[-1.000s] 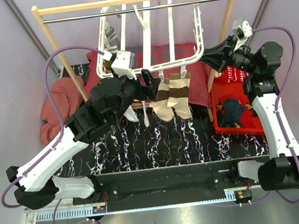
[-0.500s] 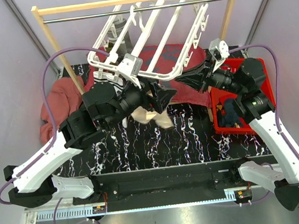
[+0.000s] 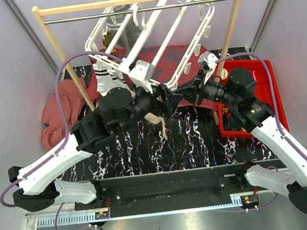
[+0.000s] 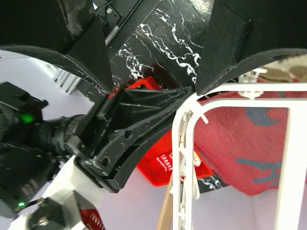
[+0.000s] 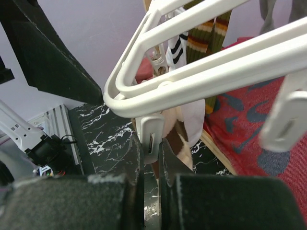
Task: Clip the socks to the hanger
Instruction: Rotate the hanger at the center of the board.
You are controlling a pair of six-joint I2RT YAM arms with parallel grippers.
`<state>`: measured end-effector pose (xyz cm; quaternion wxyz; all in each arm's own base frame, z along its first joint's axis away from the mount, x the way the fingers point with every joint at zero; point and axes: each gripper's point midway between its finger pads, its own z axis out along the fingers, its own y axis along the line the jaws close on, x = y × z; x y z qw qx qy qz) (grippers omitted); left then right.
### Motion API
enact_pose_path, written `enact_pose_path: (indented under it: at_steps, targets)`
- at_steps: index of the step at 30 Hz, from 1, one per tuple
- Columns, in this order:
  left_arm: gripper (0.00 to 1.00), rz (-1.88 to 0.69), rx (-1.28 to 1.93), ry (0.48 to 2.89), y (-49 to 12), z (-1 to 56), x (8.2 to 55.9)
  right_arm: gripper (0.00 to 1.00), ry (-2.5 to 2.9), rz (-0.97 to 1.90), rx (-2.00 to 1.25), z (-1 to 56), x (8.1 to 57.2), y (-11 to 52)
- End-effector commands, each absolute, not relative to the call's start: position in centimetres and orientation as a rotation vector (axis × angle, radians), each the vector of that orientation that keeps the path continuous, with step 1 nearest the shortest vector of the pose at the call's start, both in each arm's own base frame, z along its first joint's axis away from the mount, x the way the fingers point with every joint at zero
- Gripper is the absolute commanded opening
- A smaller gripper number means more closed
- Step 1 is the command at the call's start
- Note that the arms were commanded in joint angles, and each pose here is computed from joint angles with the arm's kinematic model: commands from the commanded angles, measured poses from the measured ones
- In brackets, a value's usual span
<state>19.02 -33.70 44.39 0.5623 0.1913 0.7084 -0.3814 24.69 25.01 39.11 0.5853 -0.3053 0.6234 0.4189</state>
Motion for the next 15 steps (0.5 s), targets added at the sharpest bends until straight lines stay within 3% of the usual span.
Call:
enact_pose_path:
  at_steps: [1,5,15]
  targets:
    - [0.74,-0.903,0.384,1.65,-34.6,44.7,19.9,0.0,1.472,1.016,-0.709,39.2,23.3,25.4]
    - [0.68,-0.93,0.382,1.647,-34.3,44.7,19.0,0.0,1.475,1.054,-0.739,39.3,22.0,25.8]
    - [0.69,-0.866,0.311,1.689,-31.0,42.6,18.9,0.0,1.459,1.101,-0.914,39.8,19.2,27.4]
